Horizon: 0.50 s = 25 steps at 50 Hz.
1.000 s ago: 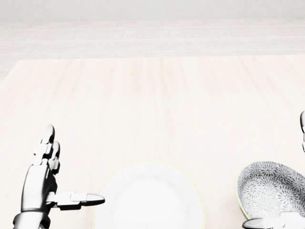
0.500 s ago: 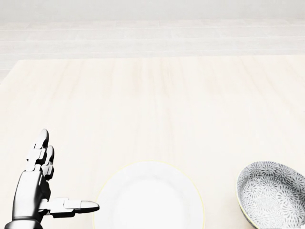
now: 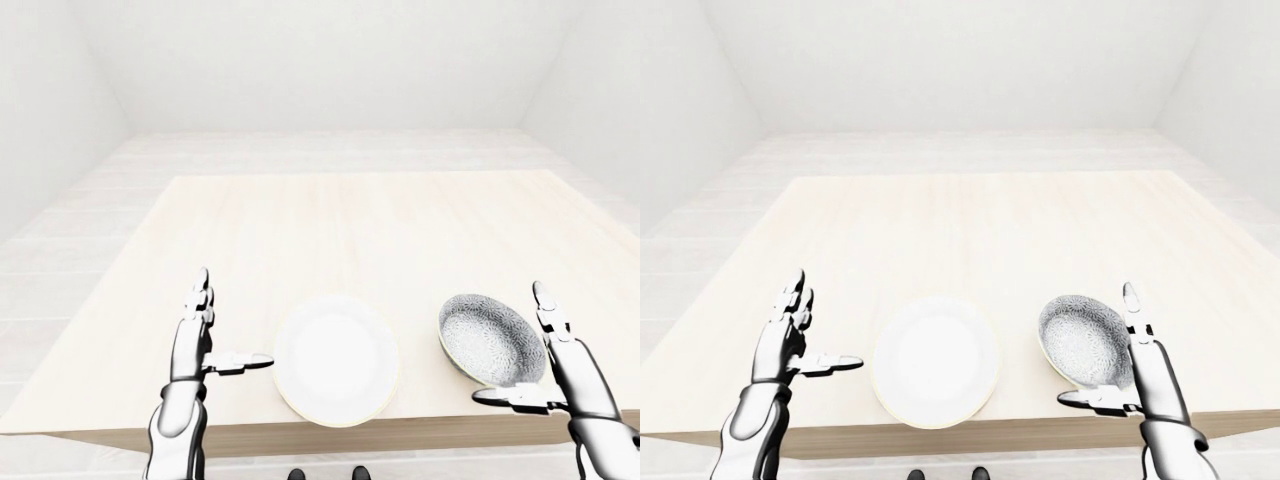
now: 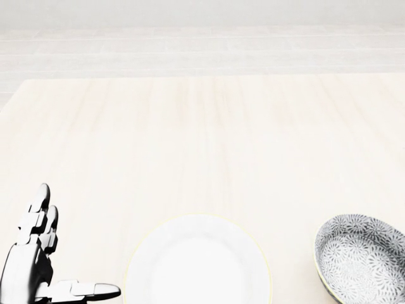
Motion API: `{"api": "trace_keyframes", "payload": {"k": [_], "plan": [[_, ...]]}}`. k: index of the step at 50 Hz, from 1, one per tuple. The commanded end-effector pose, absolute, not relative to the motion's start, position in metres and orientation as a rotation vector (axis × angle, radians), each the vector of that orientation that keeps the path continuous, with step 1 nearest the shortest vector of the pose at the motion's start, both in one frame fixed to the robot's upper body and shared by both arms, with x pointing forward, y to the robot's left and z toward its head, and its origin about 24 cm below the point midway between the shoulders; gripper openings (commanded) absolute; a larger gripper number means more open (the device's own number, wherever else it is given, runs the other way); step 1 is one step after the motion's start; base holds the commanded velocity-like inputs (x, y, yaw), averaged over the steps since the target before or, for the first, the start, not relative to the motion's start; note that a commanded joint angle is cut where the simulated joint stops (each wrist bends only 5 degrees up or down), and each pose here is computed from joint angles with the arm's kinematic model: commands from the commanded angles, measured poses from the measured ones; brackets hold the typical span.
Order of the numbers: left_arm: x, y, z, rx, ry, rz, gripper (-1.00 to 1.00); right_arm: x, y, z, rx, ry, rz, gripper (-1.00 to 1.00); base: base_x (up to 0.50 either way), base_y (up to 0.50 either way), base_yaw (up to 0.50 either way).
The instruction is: Put the bowl on the plate.
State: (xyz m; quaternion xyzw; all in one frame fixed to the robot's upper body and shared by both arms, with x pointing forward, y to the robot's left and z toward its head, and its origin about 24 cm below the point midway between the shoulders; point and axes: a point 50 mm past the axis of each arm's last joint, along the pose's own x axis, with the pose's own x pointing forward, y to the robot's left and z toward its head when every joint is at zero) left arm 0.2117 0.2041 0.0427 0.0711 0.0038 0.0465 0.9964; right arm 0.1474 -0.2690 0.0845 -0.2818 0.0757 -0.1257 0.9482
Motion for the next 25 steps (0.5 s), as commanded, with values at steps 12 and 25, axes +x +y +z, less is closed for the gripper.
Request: {"api": "trace_keyframes", "payload": {"k": [12,25], "plan": [[0.209,0.207,0.044,0.152,0.009,0.102,1.00,0.132,-0.275,0.087,-0.778,0.241,-0.276,1.00,0.00,0.00,0.00],[0.210,0.208,0.044,0.156,0.008,0.106,1.00,0.137,-0.272,0.090,-0.834,0.245,-0.269,1.00,0.00,0.00,0.00]]}}
